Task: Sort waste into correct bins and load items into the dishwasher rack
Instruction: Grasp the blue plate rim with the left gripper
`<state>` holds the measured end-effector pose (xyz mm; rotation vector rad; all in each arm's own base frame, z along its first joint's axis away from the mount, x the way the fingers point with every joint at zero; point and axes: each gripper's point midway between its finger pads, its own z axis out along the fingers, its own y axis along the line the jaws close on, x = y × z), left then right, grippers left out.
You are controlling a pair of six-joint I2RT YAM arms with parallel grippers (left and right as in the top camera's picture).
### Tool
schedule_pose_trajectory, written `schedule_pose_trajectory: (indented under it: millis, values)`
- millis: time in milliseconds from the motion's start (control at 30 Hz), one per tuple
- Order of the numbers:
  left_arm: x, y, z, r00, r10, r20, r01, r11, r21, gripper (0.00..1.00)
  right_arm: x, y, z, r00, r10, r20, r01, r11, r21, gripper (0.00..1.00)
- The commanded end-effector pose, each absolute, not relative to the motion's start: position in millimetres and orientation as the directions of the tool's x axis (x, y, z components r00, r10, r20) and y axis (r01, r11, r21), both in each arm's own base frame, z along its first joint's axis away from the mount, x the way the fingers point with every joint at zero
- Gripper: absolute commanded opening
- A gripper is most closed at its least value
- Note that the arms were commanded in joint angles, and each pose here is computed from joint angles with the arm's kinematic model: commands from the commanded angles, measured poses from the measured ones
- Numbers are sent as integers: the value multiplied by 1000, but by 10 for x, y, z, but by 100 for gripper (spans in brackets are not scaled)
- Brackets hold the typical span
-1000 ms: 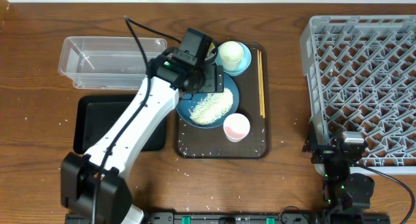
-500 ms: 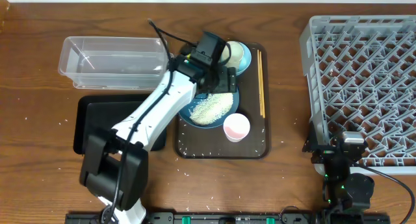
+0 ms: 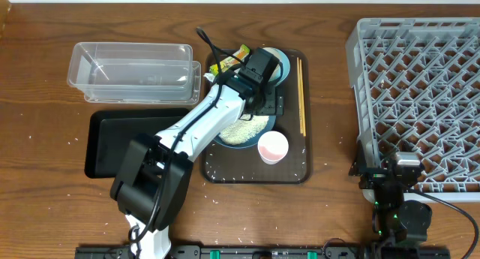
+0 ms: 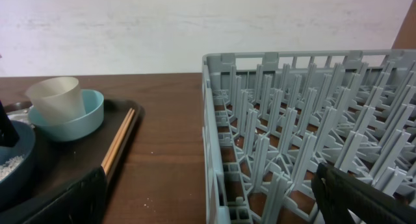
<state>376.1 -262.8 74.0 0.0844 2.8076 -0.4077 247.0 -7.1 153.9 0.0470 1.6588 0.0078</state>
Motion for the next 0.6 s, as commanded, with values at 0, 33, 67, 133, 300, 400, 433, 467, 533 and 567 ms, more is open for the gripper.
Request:
schedule_pose_trajectory:
  millis: [0, 33, 67, 133, 300, 400, 433, 467, 533, 567]
  values:
    - [3784, -2661, 718, -945, 24, -326, 105, 967, -232, 90, 2470, -77, 1523, -93, 25, -995, 29, 999, 22, 99]
    - [3780, -2667, 718, -942, 30, -335, 108, 970, -218, 90, 2470, -77, 1523, -93, 25, -995, 29, 999, 22, 99]
    - [3778, -2674, 719, -937, 36, -347, 111, 974, -199, 89, 2470, -77, 1523, -93, 25, -995, 29, 999, 22, 99]
    - [3778, -2685, 723, -927, 49, -373, 117, 980, -160, 90, 2470, -77, 1523, -93, 25, -995, 29, 999, 22, 99]
    - [3800, -2696, 767, -888, 85, -453, 119, 992, -48, 98, 2470, -77, 1524, -93, 25, -995, 29, 999, 22, 99]
    - [3828, -2699, 793, -873, 89, -479, 115, 993, -24, 98, 2470, -77, 1524, -93, 25, -995, 29, 999, 22, 99]
    - [3838, -2709, 799, -871, 86, -484, 114, 993, -29, 98, 2470, -77, 1524, -93, 25, -995, 29, 999, 22, 99]
    - [3840, -2710, 800, -872, 76, -484, 106, 994, -34, 98, 2470, -77, 1521, -94, 25, -995, 29, 999, 22, 99]
    - [3850, -2719, 805, -871, 62, -488, 96, 994, -44, 98, 2470, -77, 1524, -93, 25, -995, 29, 999, 22, 99]
    - [3854, -2723, 808, -870, 62, -489, 96, 994, -45, 98, 2470, -77, 1524, -93, 25, -995, 29, 999, 22, 99]
